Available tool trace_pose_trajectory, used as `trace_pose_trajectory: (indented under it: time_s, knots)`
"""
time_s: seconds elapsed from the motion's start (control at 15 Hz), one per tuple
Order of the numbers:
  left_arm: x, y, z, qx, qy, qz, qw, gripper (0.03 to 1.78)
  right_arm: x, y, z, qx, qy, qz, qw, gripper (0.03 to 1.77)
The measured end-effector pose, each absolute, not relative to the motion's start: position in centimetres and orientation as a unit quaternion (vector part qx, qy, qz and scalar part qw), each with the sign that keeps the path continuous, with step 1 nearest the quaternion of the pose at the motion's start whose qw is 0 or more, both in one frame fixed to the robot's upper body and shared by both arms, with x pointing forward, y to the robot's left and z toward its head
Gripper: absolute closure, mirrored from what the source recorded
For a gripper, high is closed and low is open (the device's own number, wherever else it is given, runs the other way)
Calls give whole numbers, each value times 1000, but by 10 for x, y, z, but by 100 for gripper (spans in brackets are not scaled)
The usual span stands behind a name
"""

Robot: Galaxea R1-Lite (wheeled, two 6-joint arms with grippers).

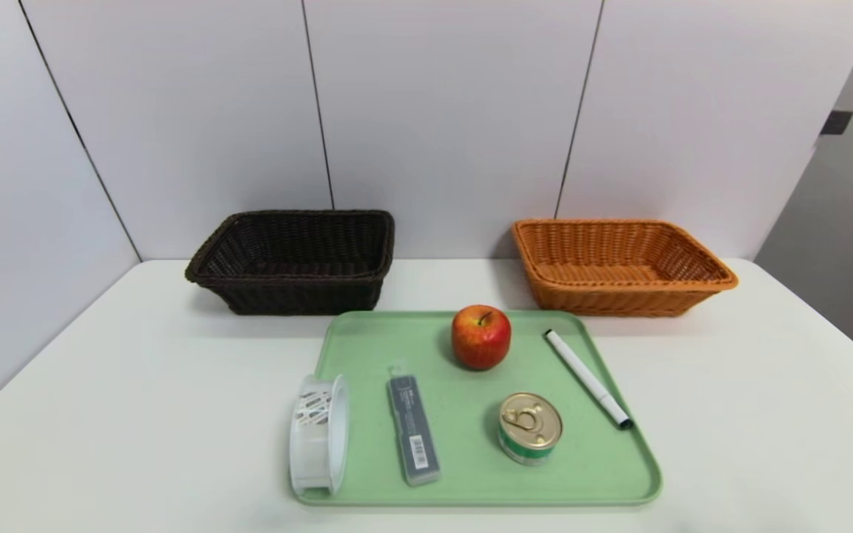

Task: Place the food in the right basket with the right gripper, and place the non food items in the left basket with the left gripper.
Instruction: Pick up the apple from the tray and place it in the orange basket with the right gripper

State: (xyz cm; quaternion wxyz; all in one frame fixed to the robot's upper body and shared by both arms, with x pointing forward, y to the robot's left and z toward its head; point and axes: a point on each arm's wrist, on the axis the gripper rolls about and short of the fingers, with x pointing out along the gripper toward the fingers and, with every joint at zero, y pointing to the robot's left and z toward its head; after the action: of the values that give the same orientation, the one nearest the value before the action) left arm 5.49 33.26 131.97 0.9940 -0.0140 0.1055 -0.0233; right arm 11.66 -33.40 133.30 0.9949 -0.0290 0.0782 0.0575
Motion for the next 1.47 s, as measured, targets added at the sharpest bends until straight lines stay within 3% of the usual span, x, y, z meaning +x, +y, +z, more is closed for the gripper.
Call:
trace_pose_trajectory:
  time_s: [0.27,0.47,0.67,1.0,1.27,1.47]
  knots:
    - [105,332,1370,-19,157,-38,987,12,189,-321,1411,-15,130,122,984,10]
    - [146,331,1391,-22,192,-41,980,12,255,-283,1435,11,189,166,968,10]
    - [178,329,1394,-24,222,-49,974,12,308,-226,1427,42,261,181,947,10]
    - [216,323,1401,-66,188,-59,978,12,356,-148,1394,87,368,183,908,10]
    - [224,319,1391,-76,211,-61,973,12,375,-122,1366,68,431,162,885,10]
    - [227,318,1387,-100,208,-60,971,12,385,-111,1356,78,441,131,885,10]
